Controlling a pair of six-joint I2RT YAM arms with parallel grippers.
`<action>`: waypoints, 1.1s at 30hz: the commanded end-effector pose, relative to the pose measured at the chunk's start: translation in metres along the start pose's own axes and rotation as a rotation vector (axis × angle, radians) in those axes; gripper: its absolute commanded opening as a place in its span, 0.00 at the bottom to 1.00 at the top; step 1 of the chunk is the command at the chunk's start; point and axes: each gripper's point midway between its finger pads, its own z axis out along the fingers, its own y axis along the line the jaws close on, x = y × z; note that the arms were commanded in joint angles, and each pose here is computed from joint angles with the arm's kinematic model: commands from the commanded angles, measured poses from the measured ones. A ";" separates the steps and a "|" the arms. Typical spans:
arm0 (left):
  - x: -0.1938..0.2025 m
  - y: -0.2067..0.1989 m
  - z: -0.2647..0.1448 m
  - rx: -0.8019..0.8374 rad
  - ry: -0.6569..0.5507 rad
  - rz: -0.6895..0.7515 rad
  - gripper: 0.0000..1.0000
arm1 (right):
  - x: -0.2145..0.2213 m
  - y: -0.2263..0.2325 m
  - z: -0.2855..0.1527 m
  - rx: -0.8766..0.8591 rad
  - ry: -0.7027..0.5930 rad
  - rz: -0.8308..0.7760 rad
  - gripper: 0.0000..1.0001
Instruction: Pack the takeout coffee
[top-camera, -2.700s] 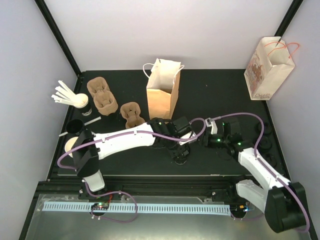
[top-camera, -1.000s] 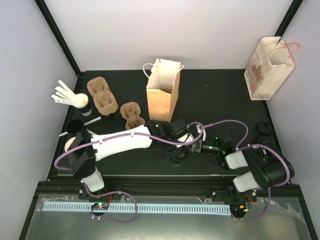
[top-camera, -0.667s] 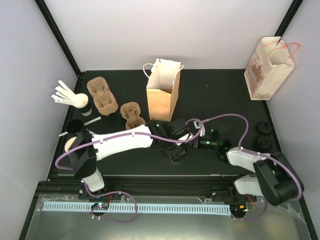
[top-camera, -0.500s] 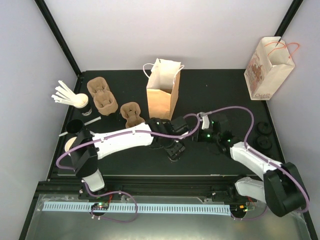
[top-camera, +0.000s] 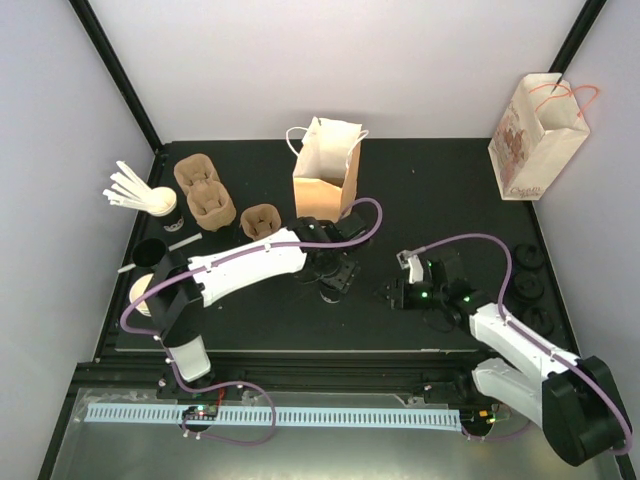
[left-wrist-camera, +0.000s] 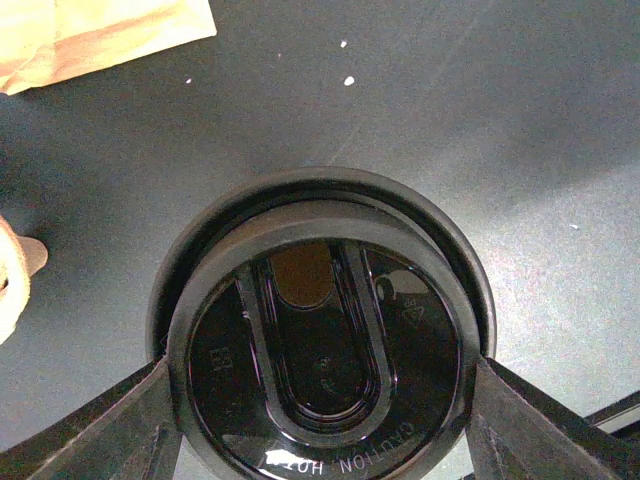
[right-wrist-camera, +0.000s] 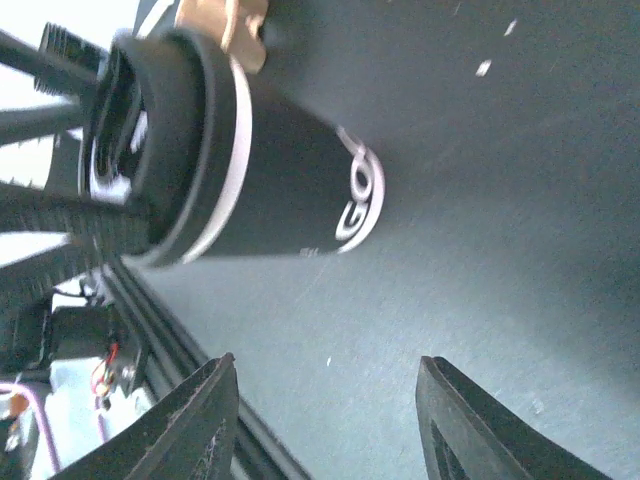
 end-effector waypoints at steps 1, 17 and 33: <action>0.005 0.009 0.010 -0.015 0.021 -0.043 0.55 | 0.012 0.029 0.003 -0.172 0.042 0.007 0.52; 0.015 0.013 0.012 0.004 0.023 -0.050 0.54 | -0.010 0.051 0.028 -0.213 0.078 0.001 0.51; 0.018 0.009 0.017 0.028 0.035 -0.041 0.53 | 0.001 0.027 0.051 -0.186 0.125 0.073 0.45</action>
